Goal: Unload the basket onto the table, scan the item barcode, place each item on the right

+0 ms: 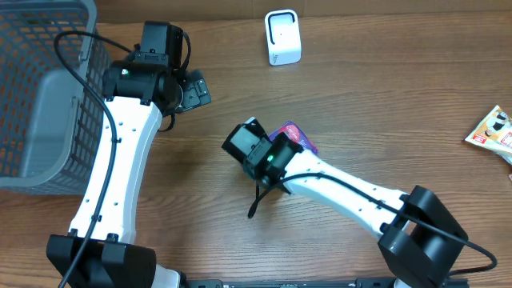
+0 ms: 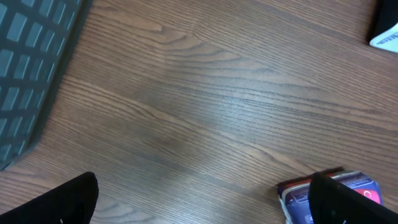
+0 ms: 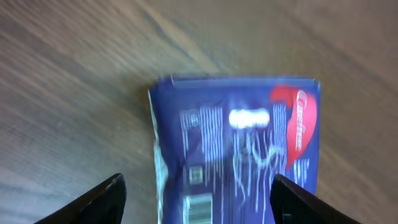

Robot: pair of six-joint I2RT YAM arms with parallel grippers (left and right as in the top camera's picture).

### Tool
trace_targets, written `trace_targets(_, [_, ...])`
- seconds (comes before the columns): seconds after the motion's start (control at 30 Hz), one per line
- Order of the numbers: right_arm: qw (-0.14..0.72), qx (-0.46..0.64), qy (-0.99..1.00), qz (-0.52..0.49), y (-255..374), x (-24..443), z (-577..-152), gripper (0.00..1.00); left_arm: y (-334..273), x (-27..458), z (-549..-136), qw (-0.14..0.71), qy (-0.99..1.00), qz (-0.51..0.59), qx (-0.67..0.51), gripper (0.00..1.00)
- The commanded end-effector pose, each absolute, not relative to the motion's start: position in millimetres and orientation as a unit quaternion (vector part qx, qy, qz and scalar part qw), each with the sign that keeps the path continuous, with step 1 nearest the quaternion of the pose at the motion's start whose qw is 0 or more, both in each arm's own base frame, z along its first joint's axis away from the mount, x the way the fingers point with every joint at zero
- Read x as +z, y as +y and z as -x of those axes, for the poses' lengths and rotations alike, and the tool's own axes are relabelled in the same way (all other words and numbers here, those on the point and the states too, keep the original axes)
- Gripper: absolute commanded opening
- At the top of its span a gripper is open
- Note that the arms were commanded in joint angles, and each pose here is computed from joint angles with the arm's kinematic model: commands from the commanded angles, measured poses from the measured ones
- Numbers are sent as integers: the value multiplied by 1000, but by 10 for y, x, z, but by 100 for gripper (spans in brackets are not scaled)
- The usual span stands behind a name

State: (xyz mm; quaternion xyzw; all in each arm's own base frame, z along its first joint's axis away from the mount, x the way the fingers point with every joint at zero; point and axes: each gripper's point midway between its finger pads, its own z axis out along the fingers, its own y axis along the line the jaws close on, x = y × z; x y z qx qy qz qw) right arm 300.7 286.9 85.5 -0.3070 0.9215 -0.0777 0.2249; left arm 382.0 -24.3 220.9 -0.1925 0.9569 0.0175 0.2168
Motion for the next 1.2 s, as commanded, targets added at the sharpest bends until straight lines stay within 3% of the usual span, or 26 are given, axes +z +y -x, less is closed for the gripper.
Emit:
trace_targets(0.0, [269, -106, 905, 310, 2876, 942, -3169, 75, -204, 2207, -3835, 219, 951, 216, 21, 100])
trace_targets(0.2, [288, -112, 907, 284, 2790, 974, -3367, 80, -204, 2207, -3835, 219, 951, 216, 21, 100])
trace_targets(0.37, [268, -89, 940, 189, 2405, 920, -3638, 81, -204, 2207, -3835, 219, 951, 216, 21, 100])
trace_targets(0.53, [174, 90, 971, 134, 2204, 777, -3759, 91, -204, 2207, -3835, 219, 951, 216, 21, 100])
trace_targets(0.7, [108, 288, 942, 135, 2171, 961, -3697, 90, -204, 2207, -3835, 219, 951, 216, 21, 100])
trace_targets(0.77, [98, 317, 933, 140, 2148, 1007, -3657, 85, -204, 2207, -3835, 219, 951, 216, 21, 100])
trace_targets(0.87, [88, 296, 938, 156, 2124, 948, -3582, 75, -204, 2207, -3835, 219, 951, 216, 21, 100])
trace_targets(1.17, [122, 110, 949, 268, 2537, 719, -3295, 70, -204, 2207, -3835, 219, 951, 216, 21, 100])
